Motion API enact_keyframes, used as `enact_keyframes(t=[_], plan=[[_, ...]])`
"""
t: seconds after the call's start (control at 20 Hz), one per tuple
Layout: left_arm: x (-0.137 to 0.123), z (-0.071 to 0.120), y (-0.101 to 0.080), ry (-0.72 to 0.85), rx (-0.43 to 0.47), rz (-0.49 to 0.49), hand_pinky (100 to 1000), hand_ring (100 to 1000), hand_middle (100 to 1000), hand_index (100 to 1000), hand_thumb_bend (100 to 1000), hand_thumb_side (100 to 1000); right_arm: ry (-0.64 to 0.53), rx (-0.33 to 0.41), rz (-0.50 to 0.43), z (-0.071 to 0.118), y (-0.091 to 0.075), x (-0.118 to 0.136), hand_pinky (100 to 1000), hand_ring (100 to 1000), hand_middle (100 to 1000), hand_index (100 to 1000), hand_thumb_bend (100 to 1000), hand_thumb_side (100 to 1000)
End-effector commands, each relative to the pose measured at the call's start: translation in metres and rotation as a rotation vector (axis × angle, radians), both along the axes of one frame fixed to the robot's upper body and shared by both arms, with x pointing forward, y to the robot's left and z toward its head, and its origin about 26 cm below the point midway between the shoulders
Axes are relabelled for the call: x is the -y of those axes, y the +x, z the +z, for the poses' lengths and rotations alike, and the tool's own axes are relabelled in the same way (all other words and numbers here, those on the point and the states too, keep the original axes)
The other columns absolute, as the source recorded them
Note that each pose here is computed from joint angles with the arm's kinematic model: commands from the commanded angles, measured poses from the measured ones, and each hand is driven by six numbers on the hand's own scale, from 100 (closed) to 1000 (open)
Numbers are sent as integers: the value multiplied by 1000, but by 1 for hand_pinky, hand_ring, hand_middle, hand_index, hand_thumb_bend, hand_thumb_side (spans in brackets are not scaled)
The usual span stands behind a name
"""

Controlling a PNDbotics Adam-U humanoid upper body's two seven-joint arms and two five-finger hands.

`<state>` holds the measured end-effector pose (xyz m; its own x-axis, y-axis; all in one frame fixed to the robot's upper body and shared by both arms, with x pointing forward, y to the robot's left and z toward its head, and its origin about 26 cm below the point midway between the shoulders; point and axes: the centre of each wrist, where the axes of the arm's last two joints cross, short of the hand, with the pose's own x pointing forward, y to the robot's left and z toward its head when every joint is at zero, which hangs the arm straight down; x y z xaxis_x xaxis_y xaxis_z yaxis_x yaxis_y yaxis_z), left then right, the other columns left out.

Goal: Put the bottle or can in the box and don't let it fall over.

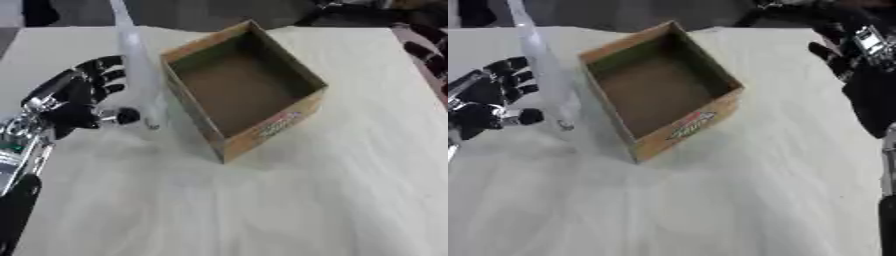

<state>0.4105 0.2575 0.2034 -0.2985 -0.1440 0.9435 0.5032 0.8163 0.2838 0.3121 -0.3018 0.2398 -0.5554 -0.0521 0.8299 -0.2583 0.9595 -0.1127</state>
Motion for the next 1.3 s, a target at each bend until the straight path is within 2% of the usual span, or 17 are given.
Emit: enact_keyframes(t=[0.05, 0.4, 0.55, 0.95, 1.3], plan=[[2, 10, 3, 3, 21, -19, 1000, 1000, 1000, 891, 828, 109, -17, 23, 3, 6, -1, 0, 971, 1000, 1000, 855, 100, 532], [9, 15, 8, 4, 26, -50, 1000, 1000, 1000, 888, 829, 108, -17, 24, 8, 7, 0, -1, 971, 1000, 1000, 855, 100, 532], [13, 20, 10, 20, 69, -18, 1000, 1000, 1000, 880, 846, 100, -17, 24, 10, 7, 0, -1, 970, 1000, 1000, 855, 100, 532], [23, 16, 16, 35, 92, 6, 1000, 1000, 1000, 861, 849, 100, -18, 24, 16, 7, 0, -2, 971, 1000, 1000, 855, 100, 532], [29, 11, 20, 31, 105, 20, 1000, 1000, 1000, 810, 868, 100, -18, 25, 20, 7, 1, -3, 971, 1000, 1000, 855, 100, 532]])
